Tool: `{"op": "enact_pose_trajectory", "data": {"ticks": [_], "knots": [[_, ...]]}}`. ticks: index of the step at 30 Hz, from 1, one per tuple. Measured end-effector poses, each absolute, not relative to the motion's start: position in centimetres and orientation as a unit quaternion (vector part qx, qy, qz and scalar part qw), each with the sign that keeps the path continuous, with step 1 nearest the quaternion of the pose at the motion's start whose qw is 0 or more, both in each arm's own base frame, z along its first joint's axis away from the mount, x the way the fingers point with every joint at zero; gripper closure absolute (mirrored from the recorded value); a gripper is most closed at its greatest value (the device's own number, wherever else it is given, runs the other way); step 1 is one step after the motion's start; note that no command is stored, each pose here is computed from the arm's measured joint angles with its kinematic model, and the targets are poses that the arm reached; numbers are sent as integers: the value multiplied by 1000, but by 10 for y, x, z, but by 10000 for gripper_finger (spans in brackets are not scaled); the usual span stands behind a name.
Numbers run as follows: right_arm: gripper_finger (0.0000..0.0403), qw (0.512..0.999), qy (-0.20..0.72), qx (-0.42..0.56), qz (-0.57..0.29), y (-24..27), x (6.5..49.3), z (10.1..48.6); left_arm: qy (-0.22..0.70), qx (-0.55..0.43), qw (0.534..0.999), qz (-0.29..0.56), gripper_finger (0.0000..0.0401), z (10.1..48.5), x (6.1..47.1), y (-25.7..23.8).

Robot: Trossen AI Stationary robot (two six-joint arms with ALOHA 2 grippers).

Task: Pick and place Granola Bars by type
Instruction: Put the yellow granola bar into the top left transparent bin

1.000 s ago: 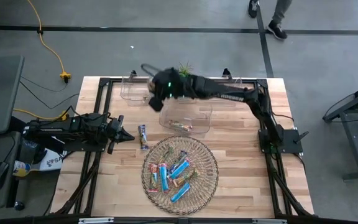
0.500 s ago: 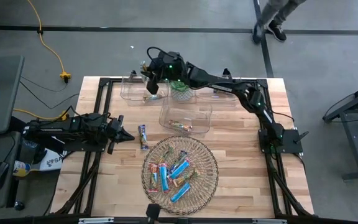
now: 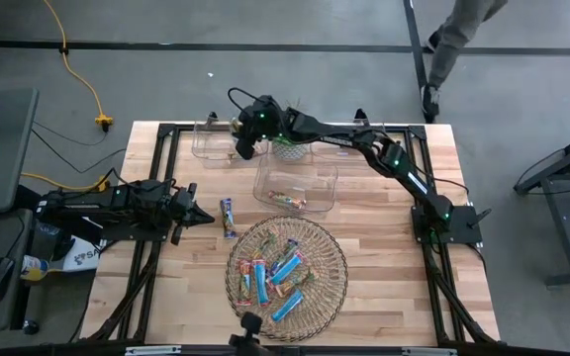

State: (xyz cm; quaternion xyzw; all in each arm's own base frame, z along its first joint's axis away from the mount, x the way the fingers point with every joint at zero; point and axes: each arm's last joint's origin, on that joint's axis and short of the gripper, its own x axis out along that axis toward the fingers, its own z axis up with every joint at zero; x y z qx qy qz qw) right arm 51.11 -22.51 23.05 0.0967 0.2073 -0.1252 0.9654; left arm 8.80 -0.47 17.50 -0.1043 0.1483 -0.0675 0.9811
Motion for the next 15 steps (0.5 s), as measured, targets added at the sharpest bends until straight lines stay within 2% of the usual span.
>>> {"op": "enact_pose_trajectory", "data": {"ticks": [7,15], "knots": [[348,948,248,140,-142,-229,504,222,148,-104,981,-67,400,175,88,-5],[348,944,258,145,-145,-231,502,221,148,-104,981,-68,400,175,88,-5]]}}
